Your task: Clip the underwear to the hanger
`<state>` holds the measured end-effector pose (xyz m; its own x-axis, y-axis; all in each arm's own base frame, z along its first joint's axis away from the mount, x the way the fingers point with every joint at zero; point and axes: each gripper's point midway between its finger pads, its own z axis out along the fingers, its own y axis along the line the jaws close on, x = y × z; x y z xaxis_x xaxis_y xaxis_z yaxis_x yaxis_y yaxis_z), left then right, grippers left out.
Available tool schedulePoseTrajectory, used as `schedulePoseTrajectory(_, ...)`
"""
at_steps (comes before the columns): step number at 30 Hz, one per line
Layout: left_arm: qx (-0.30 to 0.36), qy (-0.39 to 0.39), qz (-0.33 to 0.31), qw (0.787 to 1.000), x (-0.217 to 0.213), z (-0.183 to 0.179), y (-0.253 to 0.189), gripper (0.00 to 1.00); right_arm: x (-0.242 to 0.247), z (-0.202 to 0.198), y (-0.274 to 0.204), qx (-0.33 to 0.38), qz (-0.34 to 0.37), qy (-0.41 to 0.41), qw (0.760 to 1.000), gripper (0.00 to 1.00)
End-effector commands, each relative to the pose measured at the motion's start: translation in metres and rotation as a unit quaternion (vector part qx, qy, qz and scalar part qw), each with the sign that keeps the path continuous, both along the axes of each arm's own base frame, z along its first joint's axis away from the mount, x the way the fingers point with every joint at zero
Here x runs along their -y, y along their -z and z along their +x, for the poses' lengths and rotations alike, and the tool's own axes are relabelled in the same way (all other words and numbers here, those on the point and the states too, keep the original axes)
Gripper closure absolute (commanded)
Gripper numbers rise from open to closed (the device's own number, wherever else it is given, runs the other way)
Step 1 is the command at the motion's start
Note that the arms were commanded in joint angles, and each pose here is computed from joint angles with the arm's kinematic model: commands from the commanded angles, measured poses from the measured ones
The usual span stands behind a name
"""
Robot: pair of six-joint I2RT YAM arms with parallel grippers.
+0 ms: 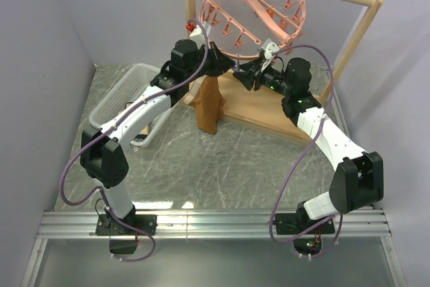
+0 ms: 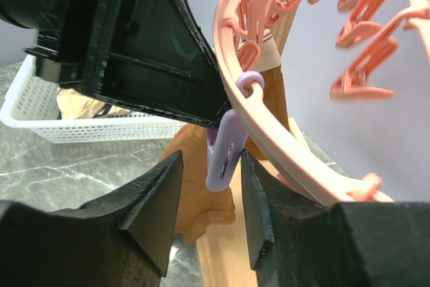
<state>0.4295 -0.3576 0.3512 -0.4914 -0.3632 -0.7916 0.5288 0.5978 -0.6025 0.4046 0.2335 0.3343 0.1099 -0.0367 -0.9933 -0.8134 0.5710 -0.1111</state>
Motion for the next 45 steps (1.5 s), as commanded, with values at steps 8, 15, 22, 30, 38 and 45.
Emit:
schedulePoseTrajectory(8,0.036,0.056,-0.052,0.996,0.011,-0.028,-0.044,1.00,-0.004,0.004,0.002,0.002,0.006,0.018,1.000,0.62)
schedulePoseTrajectory(15,0.029,0.069,-0.069,0.995,0.014,-0.033,-0.046,1.00,-0.002,0.005,0.004,0.002,0.002,0.026,1.000,0.88)
schedulePoseTrajectory(22,0.037,0.066,-0.094,0.993,0.007,-0.042,-0.060,0.52,0.002,0.008,-0.005,0.020,0.004,0.047,0.999,1.00)
schedulePoseTrajectory(30,0.040,0.057,-0.091,0.993,0.002,-0.049,-0.057,0.40,-0.001,0.005,-0.004,0.030,0.002,0.051,0.998,1.00)
schedulePoseTrajectory(38,0.026,0.005,-0.065,0.998,0.009,-0.028,-0.048,0.37,-0.003,0.002,-0.005,0.033,0.002,0.050,0.998,1.00)
schedulePoseTrajectory(45,0.013,-0.037,-0.047,0.998,0.000,-0.019,-0.043,0.41,-0.002,0.002,-0.006,0.035,0.003,0.056,0.998,1.00)
